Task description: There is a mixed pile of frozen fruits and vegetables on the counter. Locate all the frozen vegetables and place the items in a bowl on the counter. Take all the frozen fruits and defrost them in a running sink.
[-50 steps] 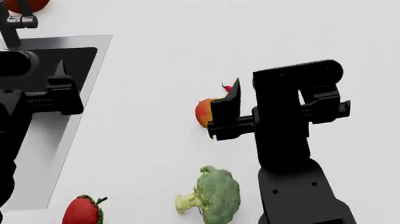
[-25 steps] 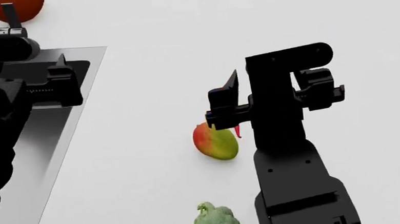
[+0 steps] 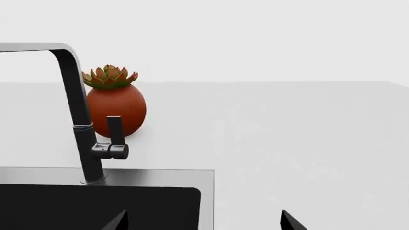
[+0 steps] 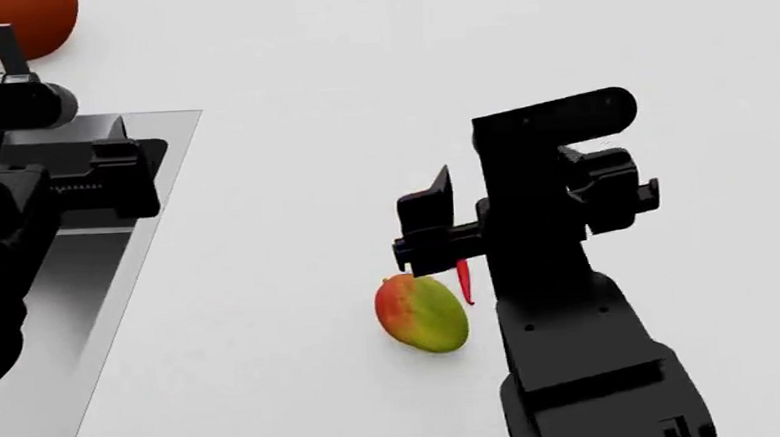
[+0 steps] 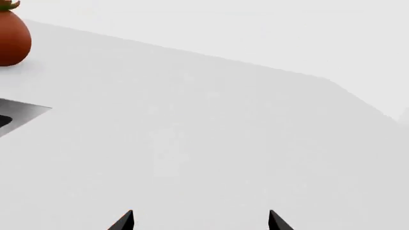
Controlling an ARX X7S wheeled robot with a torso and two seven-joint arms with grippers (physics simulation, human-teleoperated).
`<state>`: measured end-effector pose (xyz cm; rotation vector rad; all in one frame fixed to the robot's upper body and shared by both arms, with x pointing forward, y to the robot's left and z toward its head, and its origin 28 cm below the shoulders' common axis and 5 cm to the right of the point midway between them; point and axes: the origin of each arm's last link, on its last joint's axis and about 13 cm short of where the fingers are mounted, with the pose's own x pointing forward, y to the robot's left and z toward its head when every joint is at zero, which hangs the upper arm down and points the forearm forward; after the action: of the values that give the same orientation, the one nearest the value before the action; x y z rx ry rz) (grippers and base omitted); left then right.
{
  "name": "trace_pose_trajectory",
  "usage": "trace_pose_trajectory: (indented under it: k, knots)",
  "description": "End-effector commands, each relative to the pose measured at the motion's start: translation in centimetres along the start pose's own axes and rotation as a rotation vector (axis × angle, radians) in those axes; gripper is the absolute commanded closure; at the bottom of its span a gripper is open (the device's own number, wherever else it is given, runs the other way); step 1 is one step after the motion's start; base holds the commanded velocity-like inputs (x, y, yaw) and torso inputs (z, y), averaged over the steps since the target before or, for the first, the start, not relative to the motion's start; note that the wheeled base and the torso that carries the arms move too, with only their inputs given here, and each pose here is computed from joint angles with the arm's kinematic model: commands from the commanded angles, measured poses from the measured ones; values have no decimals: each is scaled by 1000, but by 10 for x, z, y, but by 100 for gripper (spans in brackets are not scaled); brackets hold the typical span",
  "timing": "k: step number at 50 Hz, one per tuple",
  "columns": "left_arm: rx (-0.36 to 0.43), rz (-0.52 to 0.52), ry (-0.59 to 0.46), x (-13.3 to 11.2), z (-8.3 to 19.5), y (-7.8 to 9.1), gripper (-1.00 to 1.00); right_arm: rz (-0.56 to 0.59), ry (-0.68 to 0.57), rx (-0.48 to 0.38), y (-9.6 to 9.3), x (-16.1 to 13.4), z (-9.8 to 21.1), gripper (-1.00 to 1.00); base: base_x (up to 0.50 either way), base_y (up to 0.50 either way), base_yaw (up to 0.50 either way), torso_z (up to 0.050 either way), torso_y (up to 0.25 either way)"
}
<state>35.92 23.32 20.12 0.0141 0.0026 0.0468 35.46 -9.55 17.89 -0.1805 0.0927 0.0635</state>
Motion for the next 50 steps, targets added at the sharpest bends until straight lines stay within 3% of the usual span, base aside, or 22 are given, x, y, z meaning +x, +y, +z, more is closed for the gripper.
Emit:
trace_pose_trajectory:
  k: [1, 4, 13, 18, 24, 50]
  knots:
    - [9, 1, -5, -9, 2, 2, -100, 265, 339, 58, -9, -20, 22, -100, 0, 0, 0, 0, 0]
    - [16, 2, -12, -12, 6, 2, -100, 319, 389, 100, -18, -30, 37, -100, 0, 0, 0, 0, 0]
    - [30, 5, -9, -15, 3, 2, -100, 400, 446, 10, -31, -56, 55, -100, 0, 0, 0, 0, 0]
    - [33, 5, -1, -15, 1, 1, -100, 420, 479, -42, -30, -62, 48, -100, 0, 0, 0, 0, 0]
    - [42, 2, -1, -17, 1, -1, -100, 420, 518, -80, -26, -61, 38, -100, 0, 0, 0, 0, 0]
    - [40, -10, 7, -20, -4, -3, -100, 426, 463, -188, -12, -34, 28, -100, 0, 0, 0, 0, 0]
